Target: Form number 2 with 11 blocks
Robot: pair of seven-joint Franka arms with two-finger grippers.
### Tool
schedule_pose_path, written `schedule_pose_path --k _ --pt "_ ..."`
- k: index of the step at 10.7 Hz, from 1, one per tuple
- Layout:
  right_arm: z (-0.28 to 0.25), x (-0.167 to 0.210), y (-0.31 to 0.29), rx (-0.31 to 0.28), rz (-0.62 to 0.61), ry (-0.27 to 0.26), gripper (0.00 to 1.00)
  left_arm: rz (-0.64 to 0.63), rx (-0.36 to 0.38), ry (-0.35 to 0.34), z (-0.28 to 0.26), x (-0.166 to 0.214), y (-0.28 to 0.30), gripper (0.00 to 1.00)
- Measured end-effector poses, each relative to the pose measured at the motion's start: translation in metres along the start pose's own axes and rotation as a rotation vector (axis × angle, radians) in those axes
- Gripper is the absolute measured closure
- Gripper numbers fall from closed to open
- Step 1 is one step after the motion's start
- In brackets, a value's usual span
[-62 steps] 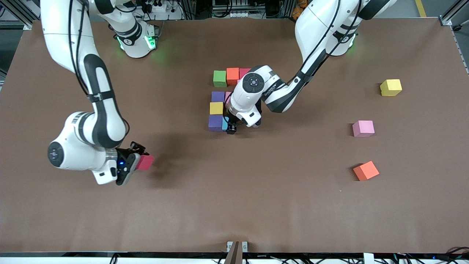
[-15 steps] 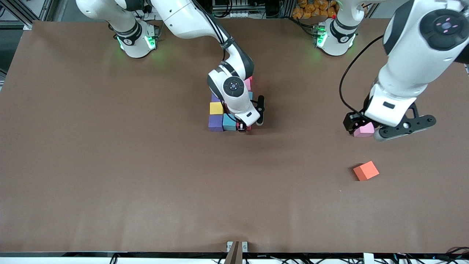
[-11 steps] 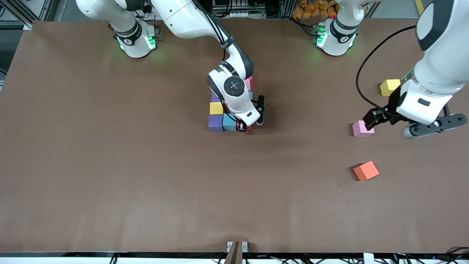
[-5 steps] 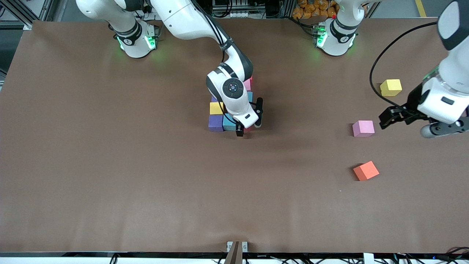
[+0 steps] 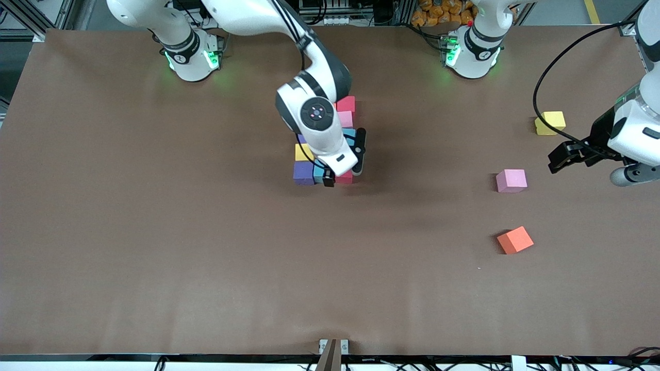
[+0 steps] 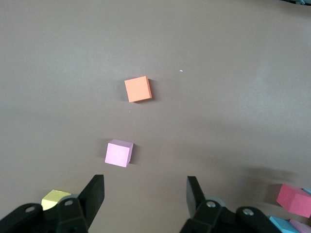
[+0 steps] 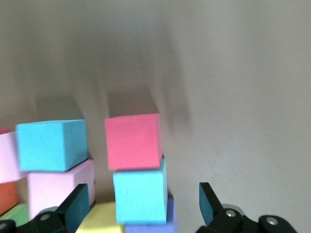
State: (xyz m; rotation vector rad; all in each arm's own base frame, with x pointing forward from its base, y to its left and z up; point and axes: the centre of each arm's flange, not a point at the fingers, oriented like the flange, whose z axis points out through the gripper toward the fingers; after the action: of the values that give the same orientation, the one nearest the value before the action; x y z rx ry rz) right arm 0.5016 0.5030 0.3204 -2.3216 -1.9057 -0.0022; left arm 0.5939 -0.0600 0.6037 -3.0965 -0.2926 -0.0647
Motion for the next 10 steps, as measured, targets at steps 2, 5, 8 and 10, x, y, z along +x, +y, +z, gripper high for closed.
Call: schedule_pose_path --k 2,5,8,10 --pt "-0.073 -0.039 0.032 -0.008 0.192 -0.005 0.0 -0.006 0.003 -0.006 0.0 0.0 -0.004 0.23" --pt "-0.181 -0.142 0.092 -0.095 0.464 -0.051 0.0 -0.006 0.003 -0.014 -0.001 -0.003 -0.003 0.23" --pt "-0.239 -0.264 0.16 -0.125 0.677 -0.001 0.0 0.004 0.005 -0.026 -0.003 -0.008 0.002 0.23" --pt "-0.271 -0.331 0.187 -0.139 0.809 0.017 0.0 0.022 0.004 -0.024 -0.009 -0.014 0.011 0.23"
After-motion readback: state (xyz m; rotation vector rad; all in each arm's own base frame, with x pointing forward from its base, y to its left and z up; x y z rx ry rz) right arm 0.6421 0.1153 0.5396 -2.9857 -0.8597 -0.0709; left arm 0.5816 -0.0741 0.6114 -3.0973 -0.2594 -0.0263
